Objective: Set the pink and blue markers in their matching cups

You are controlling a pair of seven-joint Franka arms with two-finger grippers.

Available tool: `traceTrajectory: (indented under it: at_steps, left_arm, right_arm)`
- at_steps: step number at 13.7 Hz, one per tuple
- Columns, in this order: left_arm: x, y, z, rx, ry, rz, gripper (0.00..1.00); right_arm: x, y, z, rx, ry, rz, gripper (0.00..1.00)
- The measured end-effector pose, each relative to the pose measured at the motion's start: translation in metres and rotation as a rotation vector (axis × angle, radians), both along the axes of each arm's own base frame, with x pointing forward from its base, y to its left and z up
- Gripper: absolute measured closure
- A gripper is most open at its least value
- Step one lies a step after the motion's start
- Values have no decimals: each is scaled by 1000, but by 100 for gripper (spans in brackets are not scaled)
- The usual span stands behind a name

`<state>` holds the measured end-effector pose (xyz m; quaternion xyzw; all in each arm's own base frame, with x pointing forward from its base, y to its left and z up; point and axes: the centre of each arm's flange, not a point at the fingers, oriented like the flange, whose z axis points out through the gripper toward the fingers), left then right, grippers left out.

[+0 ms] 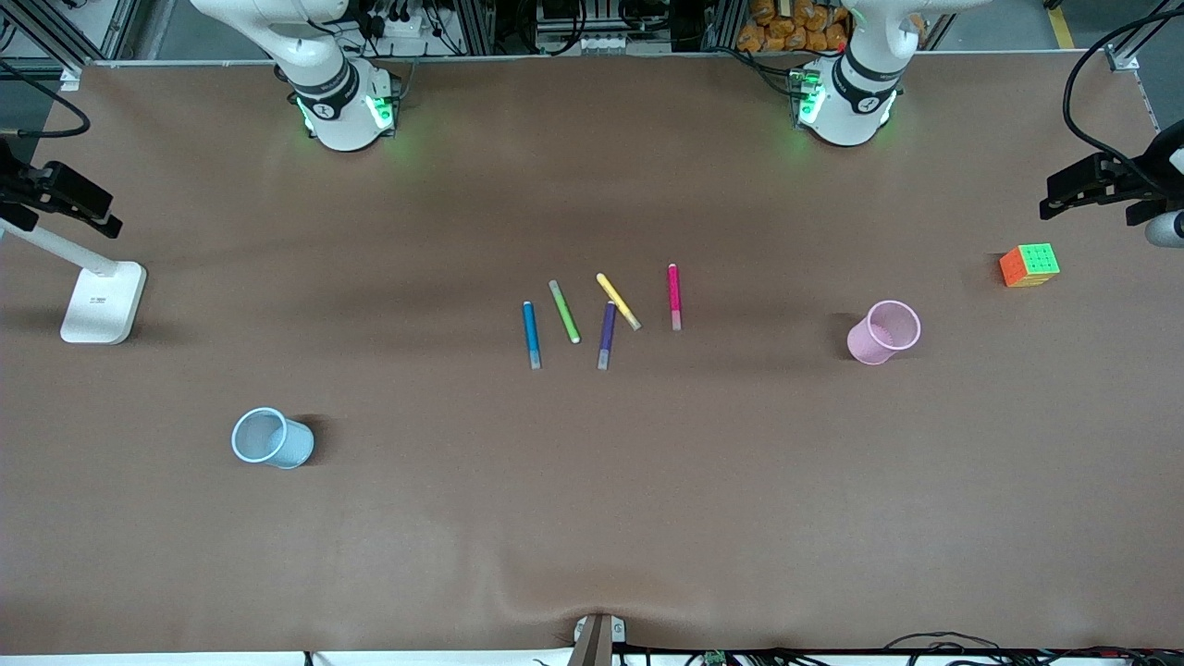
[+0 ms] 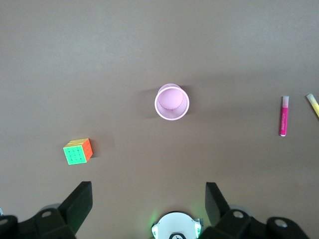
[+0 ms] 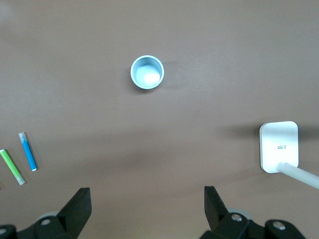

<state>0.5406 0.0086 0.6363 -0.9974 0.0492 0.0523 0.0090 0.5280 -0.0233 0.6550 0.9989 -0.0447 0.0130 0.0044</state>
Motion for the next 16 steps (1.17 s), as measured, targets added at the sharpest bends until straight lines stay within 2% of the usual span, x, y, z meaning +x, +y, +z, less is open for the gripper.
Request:
traceTrajectory:
  at_steps: [8,16]
  left_arm:
    - [3,-2,-6,0,11,-3,0]
    - [25,-17,-50,1,89,-30,0]
  right_arm:
    - [0,3,0,0,0,5,0]
    - [0,10,-4,3,10,18,0]
